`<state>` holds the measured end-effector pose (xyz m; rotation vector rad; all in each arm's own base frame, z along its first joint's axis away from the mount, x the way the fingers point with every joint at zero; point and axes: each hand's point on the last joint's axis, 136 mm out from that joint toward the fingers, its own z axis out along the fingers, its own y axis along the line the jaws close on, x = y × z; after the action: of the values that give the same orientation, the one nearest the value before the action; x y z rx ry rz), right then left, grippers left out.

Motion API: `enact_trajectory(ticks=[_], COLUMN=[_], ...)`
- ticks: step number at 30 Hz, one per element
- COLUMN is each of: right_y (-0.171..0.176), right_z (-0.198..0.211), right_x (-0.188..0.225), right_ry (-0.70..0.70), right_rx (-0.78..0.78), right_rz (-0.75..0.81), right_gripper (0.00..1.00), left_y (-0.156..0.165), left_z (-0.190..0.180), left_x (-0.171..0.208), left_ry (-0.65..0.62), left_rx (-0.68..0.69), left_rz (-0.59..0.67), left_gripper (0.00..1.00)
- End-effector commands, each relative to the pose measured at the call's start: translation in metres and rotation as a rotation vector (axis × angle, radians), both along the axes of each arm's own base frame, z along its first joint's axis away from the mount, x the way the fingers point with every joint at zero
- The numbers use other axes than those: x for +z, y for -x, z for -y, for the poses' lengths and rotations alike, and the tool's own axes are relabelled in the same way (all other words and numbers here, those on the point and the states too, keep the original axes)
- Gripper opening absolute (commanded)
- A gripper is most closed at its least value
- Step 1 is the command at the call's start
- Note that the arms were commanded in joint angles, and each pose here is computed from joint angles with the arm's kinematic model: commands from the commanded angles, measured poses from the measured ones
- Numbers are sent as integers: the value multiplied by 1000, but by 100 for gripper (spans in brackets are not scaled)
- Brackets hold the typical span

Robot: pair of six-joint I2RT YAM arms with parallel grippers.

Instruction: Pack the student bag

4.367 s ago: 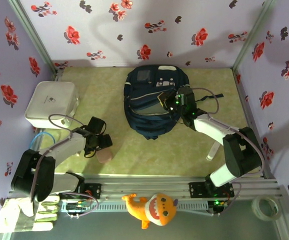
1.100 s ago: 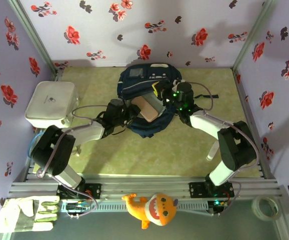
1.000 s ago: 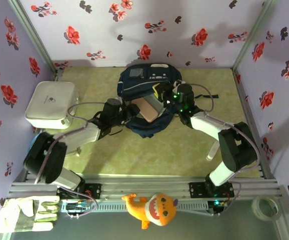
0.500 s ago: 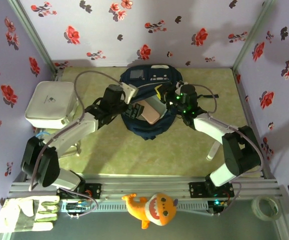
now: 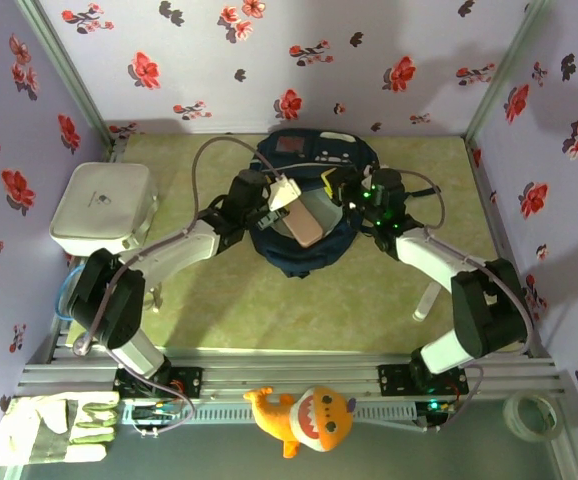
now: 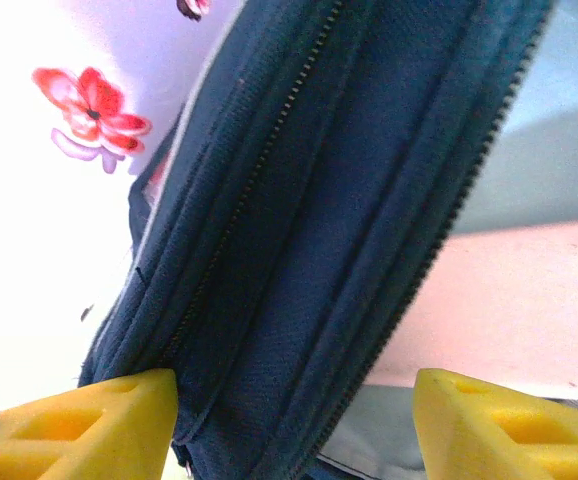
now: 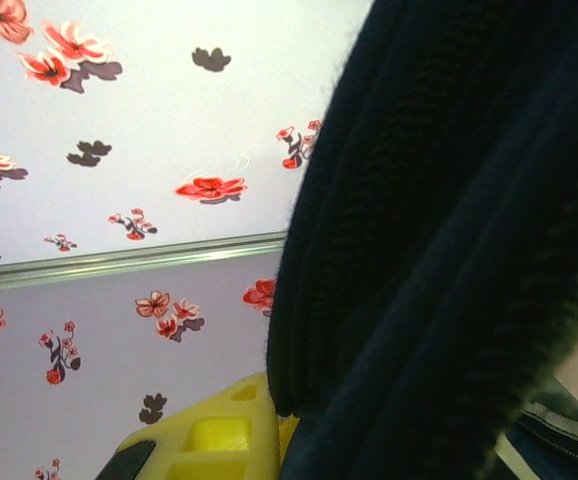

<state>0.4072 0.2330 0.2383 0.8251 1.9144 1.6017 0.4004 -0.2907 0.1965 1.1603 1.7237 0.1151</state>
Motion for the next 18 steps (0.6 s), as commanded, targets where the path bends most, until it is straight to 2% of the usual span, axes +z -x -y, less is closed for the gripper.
enact_trajectory(ticks=[1, 8, 14, 18], right_y=[18, 21, 21, 22], right_z=[-3, 4, 3, 5], right_x=[44, 37, 39, 37], right_ry=[-22, 15, 13, 16], right_rx=[66, 62, 71, 64], right_rz=[146, 128, 130, 127], right_gripper=[10, 10, 11, 11], left_y=[-26, -15, -15, -14], left_z=[6, -1, -1, -7], left_x=[36, 38, 35, 45], left_ry=[21, 80, 94, 150], left_rx=[16, 10, 2, 37], left_rz=[147, 150, 163, 225], left_gripper=[63, 64, 77, 80])
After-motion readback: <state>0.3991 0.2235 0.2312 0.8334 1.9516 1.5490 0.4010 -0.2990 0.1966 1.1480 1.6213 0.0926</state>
